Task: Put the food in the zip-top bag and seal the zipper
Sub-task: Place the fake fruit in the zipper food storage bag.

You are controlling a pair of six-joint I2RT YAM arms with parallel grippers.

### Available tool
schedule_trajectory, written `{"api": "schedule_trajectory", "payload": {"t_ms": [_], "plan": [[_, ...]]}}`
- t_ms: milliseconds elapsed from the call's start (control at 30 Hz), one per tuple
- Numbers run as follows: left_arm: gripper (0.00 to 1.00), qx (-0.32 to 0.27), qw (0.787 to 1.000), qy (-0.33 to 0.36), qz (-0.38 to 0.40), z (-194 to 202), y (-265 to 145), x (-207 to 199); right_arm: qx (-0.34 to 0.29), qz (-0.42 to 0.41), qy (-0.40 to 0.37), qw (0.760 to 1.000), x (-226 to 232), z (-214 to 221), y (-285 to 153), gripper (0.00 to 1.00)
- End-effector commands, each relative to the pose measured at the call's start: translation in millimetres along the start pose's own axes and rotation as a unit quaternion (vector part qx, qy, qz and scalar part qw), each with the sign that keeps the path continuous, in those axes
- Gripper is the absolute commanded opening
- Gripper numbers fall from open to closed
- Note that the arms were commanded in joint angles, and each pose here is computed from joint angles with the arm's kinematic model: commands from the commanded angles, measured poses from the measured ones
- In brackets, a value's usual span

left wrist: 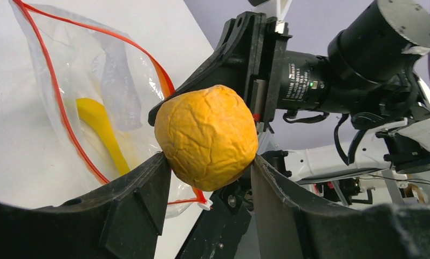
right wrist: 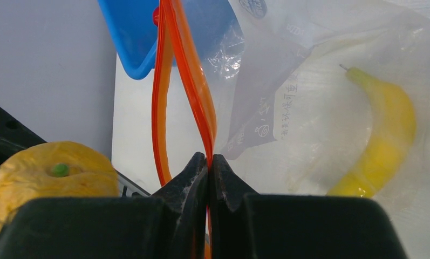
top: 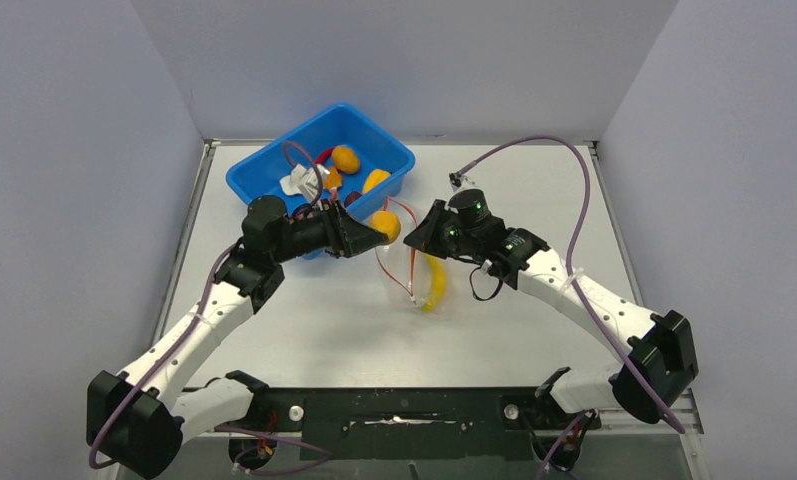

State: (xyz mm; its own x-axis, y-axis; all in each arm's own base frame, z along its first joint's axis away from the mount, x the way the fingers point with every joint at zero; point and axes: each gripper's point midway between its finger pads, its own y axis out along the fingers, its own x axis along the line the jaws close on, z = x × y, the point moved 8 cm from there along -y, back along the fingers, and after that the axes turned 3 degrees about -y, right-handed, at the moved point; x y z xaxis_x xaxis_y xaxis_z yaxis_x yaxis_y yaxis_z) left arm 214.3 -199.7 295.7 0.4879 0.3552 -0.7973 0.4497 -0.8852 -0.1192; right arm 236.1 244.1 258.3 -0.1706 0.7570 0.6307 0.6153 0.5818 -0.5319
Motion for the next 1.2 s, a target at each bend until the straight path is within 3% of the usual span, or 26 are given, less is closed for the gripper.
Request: {"api": "schedule_trajectory", "payload": {"t_ms": [0,533,1167], "plan": [[0.38,-0.013,1.000,0.017,0.002,-1,10,0,-0.034,-0.054,-0.004,0.998,26,-16,-9,0.00],[0.38,0.034,0.987,0.029,-0.153,21,19,35,-0.051,-0.058,0.004,0.997,29,-18,-19,0.00],[0.45,0.050,0.981,0.018,-0.185,27,17,38,-0.053,-0.068,0.009,0.996,31,-11,-15,0.00]]}}
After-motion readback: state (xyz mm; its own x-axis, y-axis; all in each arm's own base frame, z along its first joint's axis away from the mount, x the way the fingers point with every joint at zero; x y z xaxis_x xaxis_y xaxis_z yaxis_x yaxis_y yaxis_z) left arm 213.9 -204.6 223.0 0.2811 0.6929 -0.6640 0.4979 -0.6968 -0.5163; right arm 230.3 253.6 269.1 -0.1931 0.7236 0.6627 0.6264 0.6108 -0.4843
